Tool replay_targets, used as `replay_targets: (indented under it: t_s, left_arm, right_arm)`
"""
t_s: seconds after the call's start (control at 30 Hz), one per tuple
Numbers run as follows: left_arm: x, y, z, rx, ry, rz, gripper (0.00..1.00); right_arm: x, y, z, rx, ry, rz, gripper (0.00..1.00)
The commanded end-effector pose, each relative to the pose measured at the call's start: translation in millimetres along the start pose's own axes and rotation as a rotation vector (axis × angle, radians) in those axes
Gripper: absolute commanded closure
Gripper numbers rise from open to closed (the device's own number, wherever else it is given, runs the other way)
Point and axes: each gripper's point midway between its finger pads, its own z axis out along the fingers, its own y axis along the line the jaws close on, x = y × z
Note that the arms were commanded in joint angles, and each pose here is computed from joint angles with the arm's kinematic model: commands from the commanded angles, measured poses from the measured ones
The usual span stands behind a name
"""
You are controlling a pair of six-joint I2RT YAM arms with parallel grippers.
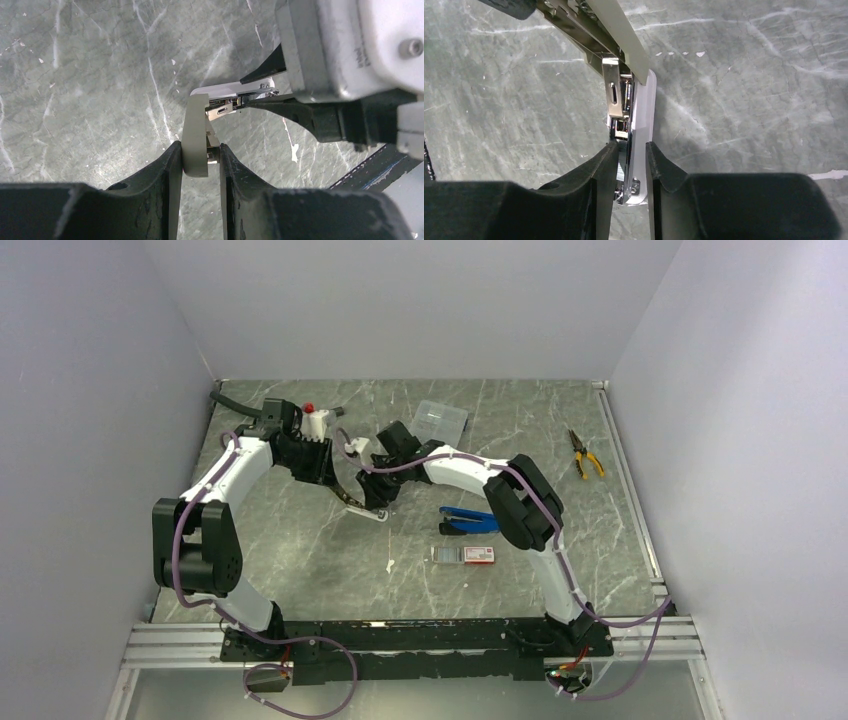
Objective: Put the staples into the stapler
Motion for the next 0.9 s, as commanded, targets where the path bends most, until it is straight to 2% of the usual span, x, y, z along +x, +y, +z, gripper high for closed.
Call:
replay_targets:
  t_s: [0.0, 0.3, 0.63, 0.87]
  left_arm:
    - [-5, -6, -1, 0.036, -0.008, 0.011, 0.69]
    - [-6, -5, -1, 0.031, -0.010, 0.013, 0.69]
    - [-5, -6, 0, 0.033, -0.009, 0.011, 0.69]
    - [-4, -7, -1, 0.034, -0.012, 0.015, 0.69]
  right_arm:
    - [-21, 8, -11, 0.010, -0.047, -0.071, 0.69]
    - [-17, 9, -5, 0.025, -0.027, -0.084, 0.74]
    - [-19, 4, 4, 0.048, -0.033, -0.033, 0.86]
    - [-27, 4, 4, 0.020, -0.056, 0.026, 0.89]
